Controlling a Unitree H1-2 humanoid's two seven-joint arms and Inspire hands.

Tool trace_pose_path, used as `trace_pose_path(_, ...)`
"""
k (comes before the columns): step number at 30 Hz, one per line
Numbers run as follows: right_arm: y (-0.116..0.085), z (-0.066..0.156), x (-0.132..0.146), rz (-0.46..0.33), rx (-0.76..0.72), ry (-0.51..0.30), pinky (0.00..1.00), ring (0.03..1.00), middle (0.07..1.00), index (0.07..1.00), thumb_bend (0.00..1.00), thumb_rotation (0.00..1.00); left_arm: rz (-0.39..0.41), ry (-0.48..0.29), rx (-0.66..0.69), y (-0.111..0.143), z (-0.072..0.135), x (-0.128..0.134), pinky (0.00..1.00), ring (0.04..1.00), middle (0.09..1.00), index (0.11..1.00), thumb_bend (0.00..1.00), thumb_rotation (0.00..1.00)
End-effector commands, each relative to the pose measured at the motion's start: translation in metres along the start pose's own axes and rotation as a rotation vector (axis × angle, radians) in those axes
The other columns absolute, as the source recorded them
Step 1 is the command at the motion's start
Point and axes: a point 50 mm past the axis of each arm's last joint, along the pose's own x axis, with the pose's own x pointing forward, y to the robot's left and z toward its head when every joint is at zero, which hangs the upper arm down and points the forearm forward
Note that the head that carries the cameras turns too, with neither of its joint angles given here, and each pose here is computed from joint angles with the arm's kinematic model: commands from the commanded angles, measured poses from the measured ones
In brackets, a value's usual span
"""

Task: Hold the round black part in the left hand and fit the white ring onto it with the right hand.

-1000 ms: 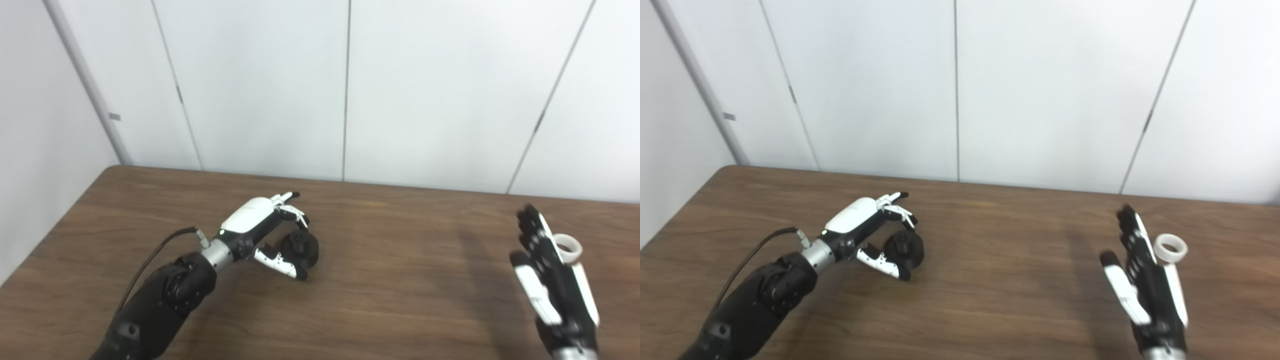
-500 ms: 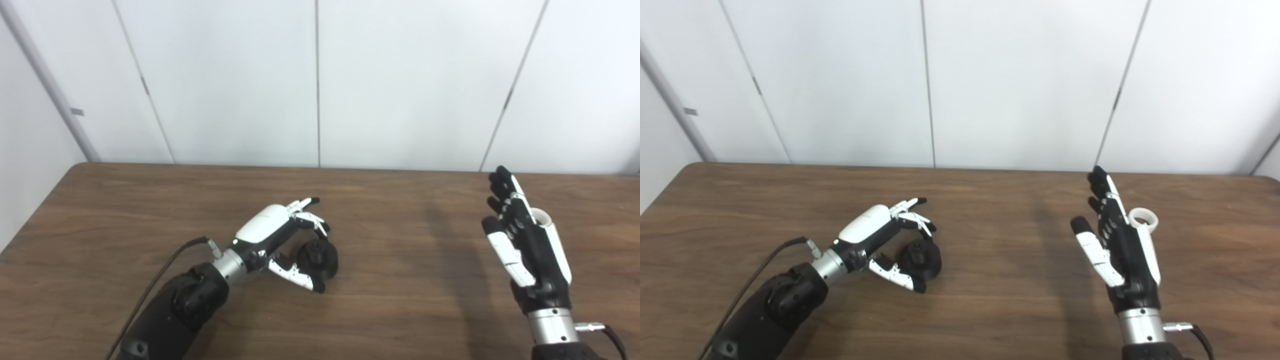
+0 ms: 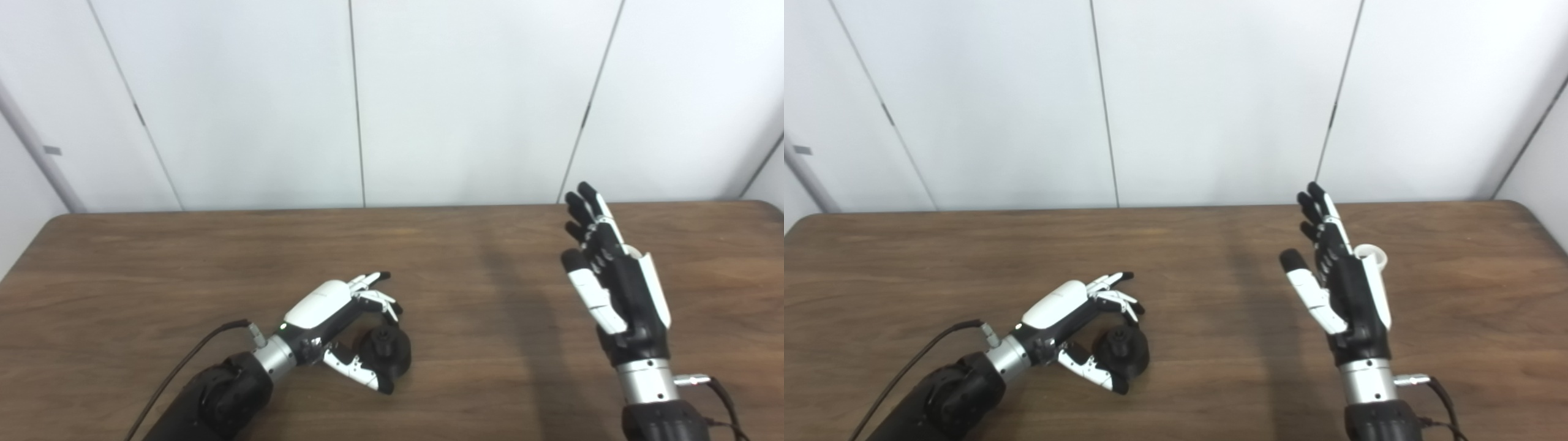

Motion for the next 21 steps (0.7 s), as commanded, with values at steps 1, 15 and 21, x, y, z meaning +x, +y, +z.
trace_pose_path(1, 0.001, 0.017, 0.007, -0.006, 0.003, -0.084, 0.95, 0.965, 0.940, 0.956, 0.53, 0.73, 0.047, -0.067, -0.002, 0.011, 0.011, 0.009, 1.00, 0.997, 0.759, 0.480, 0.52, 0.06)
trace_pose_path(15, -0.006, 0.037, 0.006, -0.045, -0.062, -0.117, 0.88, 0.963, 0.953, 0.953, 0.49, 0.72, 0.030, -0.048, -0.003, 0.003, 0.001, 0.007, 1.00, 1.000, 0.765, 0.481, 0.52, 0.06)
trace_pose_path(21, -0.013, 0.056, 0.012, -0.053, -0.106, -0.133, 0.88, 0.973, 0.952, 0.954, 0.48, 0.72, 0.007, -0.044, 0.005, 0.000, -0.002, 0.007, 1.00, 1.000, 0.769, 0.481, 0.52, 0.06)
